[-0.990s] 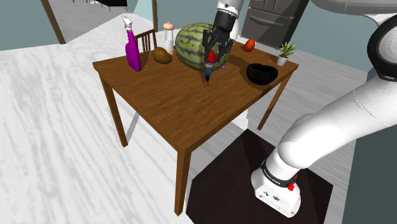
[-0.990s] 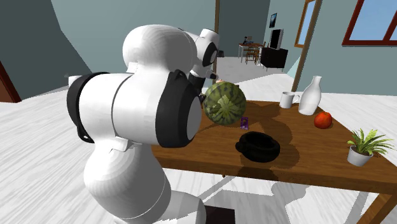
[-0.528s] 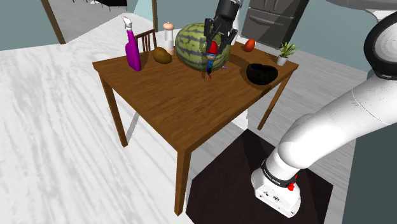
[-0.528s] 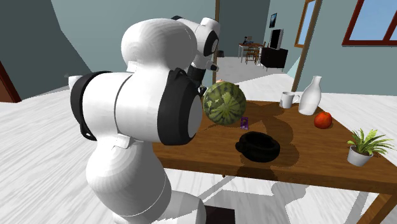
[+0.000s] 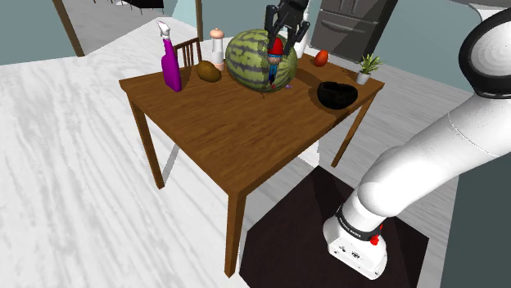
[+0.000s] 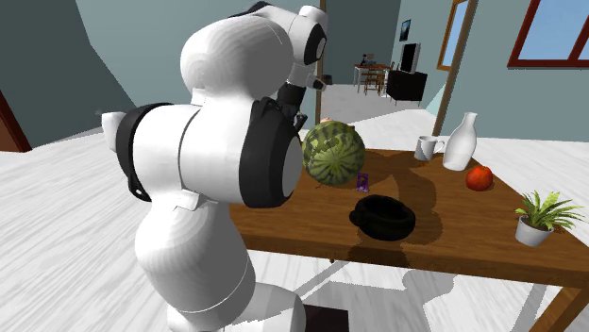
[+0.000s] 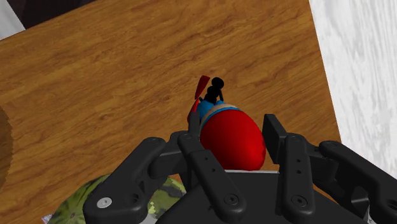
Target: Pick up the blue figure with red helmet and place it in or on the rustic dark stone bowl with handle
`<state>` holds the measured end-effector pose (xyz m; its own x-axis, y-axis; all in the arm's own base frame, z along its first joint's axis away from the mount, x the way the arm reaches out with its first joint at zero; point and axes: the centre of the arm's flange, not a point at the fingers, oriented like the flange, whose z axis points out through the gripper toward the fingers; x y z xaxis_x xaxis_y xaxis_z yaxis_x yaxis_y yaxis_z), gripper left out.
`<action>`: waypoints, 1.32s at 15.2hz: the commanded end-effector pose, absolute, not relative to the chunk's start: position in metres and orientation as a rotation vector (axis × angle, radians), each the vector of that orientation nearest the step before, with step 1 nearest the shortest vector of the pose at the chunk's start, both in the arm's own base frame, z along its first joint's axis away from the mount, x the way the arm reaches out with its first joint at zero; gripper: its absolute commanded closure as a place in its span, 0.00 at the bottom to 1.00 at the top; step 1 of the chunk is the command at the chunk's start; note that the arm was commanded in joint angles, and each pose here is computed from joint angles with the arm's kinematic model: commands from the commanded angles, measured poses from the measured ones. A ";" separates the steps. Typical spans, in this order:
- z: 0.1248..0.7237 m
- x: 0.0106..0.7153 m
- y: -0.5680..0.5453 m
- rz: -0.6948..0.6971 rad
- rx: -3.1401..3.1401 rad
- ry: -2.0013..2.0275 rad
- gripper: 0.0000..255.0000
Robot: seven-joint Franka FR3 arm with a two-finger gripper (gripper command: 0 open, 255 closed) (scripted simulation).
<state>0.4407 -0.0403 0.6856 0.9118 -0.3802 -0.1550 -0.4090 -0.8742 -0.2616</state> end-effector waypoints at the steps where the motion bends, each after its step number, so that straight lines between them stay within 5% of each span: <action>1: 0.696 0.441 -0.039 0.143 -2.784 0.588 1.00; 20: 0.751 0.379 -0.197 0.143 -2.784 0.588 1.00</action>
